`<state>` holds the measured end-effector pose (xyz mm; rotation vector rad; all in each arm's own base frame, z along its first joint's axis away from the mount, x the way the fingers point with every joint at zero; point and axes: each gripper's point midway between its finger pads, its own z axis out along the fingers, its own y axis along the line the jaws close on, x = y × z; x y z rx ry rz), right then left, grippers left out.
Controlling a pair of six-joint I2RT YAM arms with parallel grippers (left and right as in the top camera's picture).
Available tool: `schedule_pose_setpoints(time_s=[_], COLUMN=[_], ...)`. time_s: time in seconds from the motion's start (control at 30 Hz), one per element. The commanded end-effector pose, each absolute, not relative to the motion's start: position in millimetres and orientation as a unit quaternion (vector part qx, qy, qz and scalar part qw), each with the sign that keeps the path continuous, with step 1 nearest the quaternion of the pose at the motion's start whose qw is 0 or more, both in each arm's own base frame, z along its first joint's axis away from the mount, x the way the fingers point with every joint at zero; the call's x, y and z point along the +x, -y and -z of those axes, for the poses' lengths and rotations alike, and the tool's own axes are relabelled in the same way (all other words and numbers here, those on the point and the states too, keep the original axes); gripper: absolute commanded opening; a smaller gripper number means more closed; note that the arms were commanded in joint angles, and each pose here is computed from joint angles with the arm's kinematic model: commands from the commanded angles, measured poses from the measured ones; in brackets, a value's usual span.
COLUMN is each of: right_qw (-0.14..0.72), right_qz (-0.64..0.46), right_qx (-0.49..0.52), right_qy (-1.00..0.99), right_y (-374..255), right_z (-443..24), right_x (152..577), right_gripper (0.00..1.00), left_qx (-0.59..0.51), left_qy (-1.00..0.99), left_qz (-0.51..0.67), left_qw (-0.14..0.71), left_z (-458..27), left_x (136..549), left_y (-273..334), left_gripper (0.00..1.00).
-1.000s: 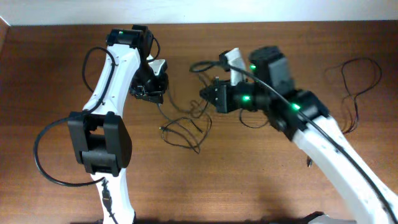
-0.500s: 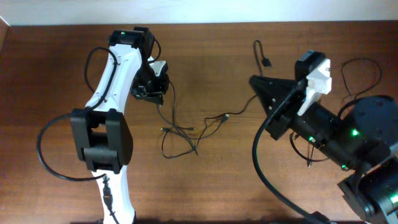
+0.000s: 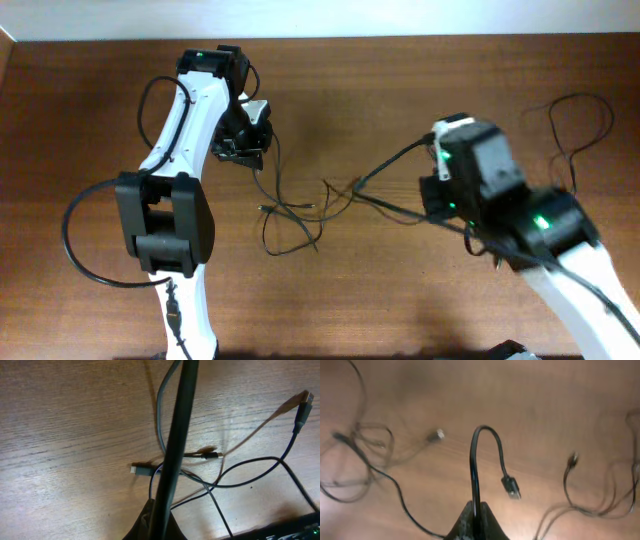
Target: Untangle cables
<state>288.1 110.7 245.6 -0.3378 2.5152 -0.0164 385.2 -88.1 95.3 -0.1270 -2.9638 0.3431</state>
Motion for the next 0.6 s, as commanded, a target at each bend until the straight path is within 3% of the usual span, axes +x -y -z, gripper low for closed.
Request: schedule_pose_setpoints(time_s=[0.0,0.13,0.3,0.57], right_qw=[0.221,0.117,0.047,0.058], right_qz=[0.053,0.089,0.107,0.104], right_qx=[-0.137,-0.153,-0.156,-0.117], right_qy=[-0.964,-0.977,-0.981,-0.986], right_y=[-106.7,-107.9,-110.8,-97.4], right_z=[-205.1,-148.4,-104.1,-91.6], right_x=[293.5,295.7,297.2,319.0], right_gripper=[0.04,0.04,0.04,0.04], left_qx=[-0.044,-0.043,-0.003,0.026], left_qy=[0.988,0.993,0.997,0.996], left_qz=[-0.121,-0.072,-0.018,0.037], left_qw=[0.081,0.079,0.081,0.076], left_z=[-93.0,-89.8,-88.1,-88.4], left_x=[384.5,385.7,385.6,386.3], left_y=[90.4,74.0,56.6,38.4], left_gripper=[0.0,0.0,0.02,0.01])
